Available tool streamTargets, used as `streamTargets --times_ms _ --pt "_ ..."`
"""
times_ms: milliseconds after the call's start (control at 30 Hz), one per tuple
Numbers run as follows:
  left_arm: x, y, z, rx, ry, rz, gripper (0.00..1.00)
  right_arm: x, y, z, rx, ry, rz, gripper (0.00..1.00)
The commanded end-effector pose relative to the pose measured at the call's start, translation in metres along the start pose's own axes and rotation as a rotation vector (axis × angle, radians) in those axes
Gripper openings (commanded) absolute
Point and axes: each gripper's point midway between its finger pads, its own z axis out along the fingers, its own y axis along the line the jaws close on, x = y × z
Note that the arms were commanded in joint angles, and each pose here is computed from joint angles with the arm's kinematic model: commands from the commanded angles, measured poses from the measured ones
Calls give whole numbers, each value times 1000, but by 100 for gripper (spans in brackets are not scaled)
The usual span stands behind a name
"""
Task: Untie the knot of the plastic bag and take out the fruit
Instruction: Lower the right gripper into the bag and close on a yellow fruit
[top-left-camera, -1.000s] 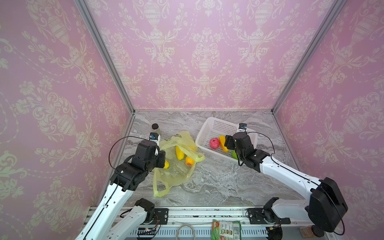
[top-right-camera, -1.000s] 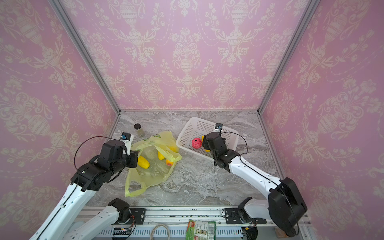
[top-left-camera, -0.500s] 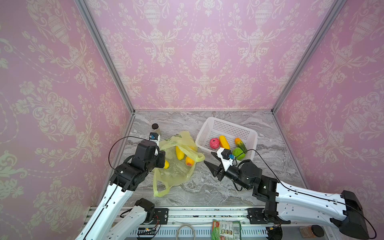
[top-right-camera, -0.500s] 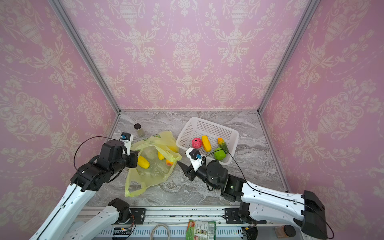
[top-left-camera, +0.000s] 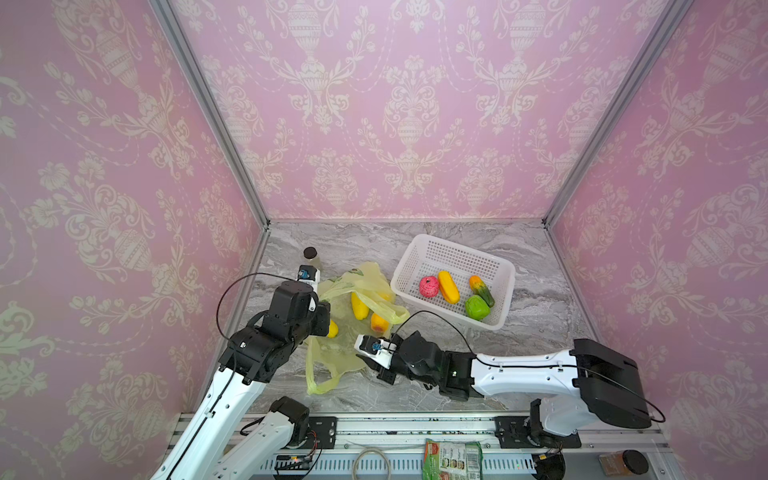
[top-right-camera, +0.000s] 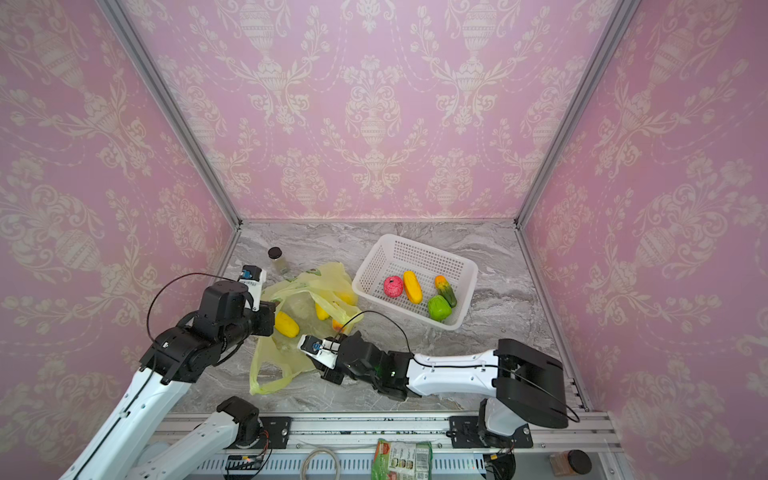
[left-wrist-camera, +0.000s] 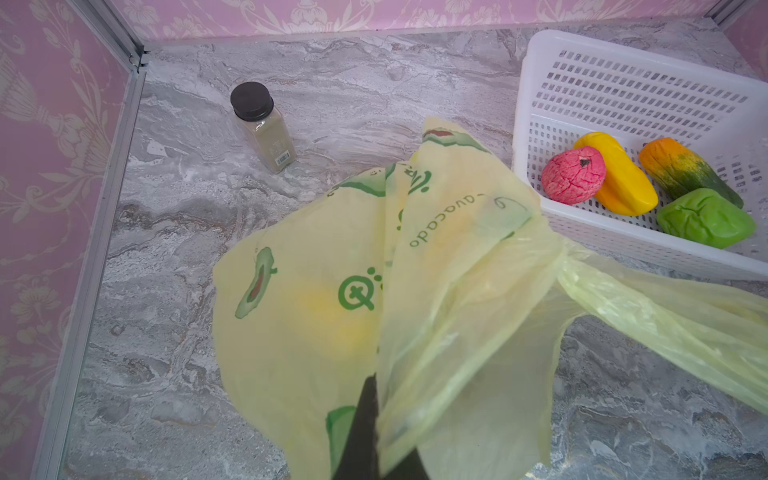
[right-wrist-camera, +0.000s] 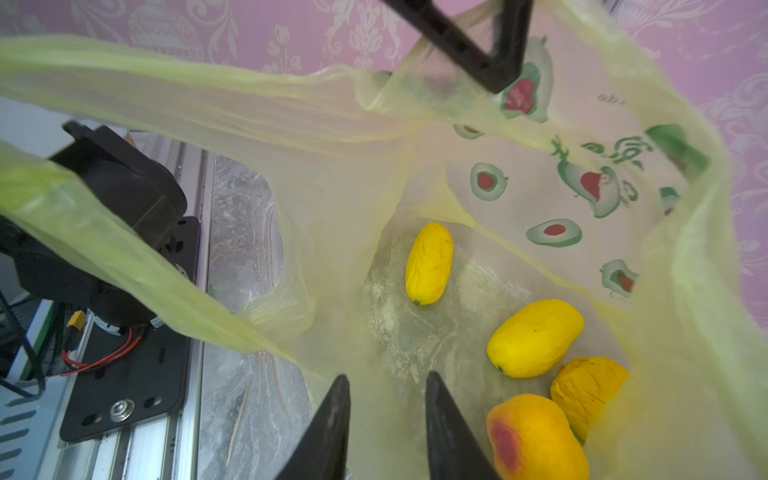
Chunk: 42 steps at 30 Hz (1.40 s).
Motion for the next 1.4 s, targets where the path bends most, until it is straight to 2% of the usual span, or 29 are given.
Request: streamTargets --times_ms 0,367,400,500,667,733,833,1000,1167,1367 --pt "5 3 0 -7 13 -11 0 -9 2 24 -1 14 -32 26" --pt "4 4 -3 -11 3 -13 0 39 -21 94 42 126 90 23" --pt "4 4 -2 -11 4 -14 0 26 -27 100 50 95 108 23" --pt "5 3 -1 -8 9 -12 0 36 -37 110 55 90 161 25" --pt "5 2 -1 -3 8 -12 0 50 -45 127 17 83 246 36" --pt "4 2 -2 -1 6 -13 0 55 -47 134 18 91 262 48" --pt "5 1 -2 2 6 -12 0 59 -52 141 18 82 298 60" --pt "5 0 -2 7 7 -11 0 66 -70 158 10 86 392 72" --pt "5 0 -2 12 6 -11 0 66 -71 175 -44 82 437 79" --pt "4 0 -2 13 5 -10 0 72 -72 197 -39 148 445 84"
